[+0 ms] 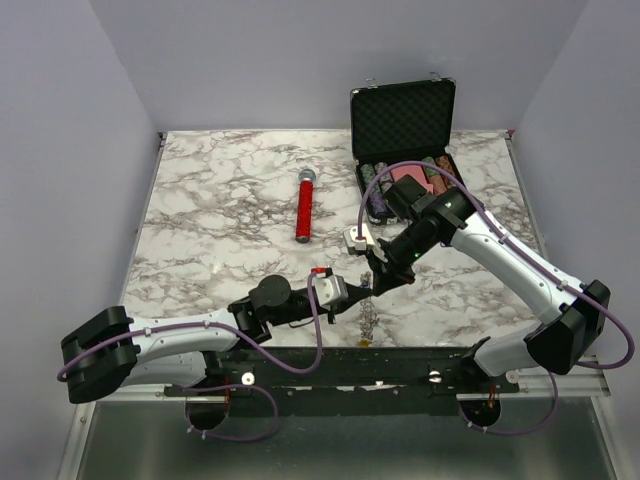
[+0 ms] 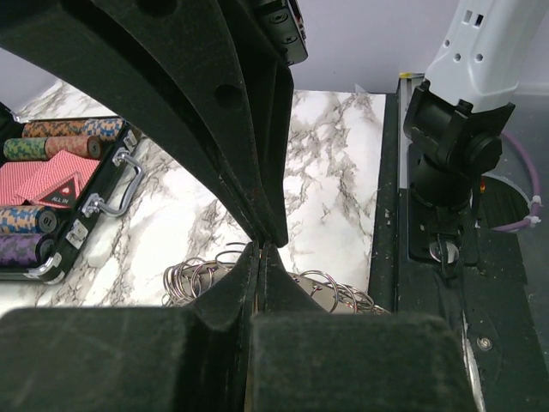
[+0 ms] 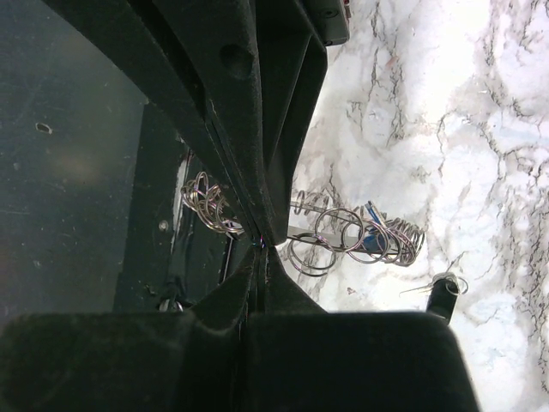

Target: Put the keys on the keyring

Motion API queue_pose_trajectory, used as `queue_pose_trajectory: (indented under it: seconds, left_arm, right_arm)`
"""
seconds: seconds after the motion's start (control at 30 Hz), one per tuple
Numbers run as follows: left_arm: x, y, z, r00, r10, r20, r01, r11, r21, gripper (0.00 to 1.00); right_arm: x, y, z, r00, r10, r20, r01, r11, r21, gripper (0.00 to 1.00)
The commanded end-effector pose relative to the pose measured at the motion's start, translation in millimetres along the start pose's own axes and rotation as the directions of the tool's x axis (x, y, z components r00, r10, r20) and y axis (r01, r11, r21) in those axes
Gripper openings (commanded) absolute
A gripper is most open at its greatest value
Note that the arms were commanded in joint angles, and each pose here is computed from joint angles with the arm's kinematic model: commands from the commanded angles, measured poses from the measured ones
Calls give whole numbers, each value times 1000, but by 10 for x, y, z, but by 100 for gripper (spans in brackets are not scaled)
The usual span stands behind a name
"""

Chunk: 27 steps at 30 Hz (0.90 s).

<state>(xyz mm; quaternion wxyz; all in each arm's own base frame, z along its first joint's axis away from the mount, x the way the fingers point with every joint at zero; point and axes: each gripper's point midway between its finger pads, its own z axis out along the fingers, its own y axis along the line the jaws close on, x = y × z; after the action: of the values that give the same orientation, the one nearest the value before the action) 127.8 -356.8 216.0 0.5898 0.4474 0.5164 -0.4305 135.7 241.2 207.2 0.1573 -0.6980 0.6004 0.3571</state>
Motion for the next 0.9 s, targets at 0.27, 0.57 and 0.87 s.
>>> queue_pose_trajectory:
  seconds: [0.27,0.57,0.87]
  left_arm:
    - [-35,-22,-4,998,-56,-8,56,998,9,0]
    - [-208,105,-170,983,-135,123,147,985,-89,0]
    - [-453,100,-346,934,-187,304,220,972,-79,0]
  right_arm:
    - [-185,77,-53,998,-24,61,24,1000,-13,1]
    - [-209,52,-71,994,26,110,-26,1000,-1,32]
    - [-255,21,-42,970,7,245,-4,1000,-12,45]
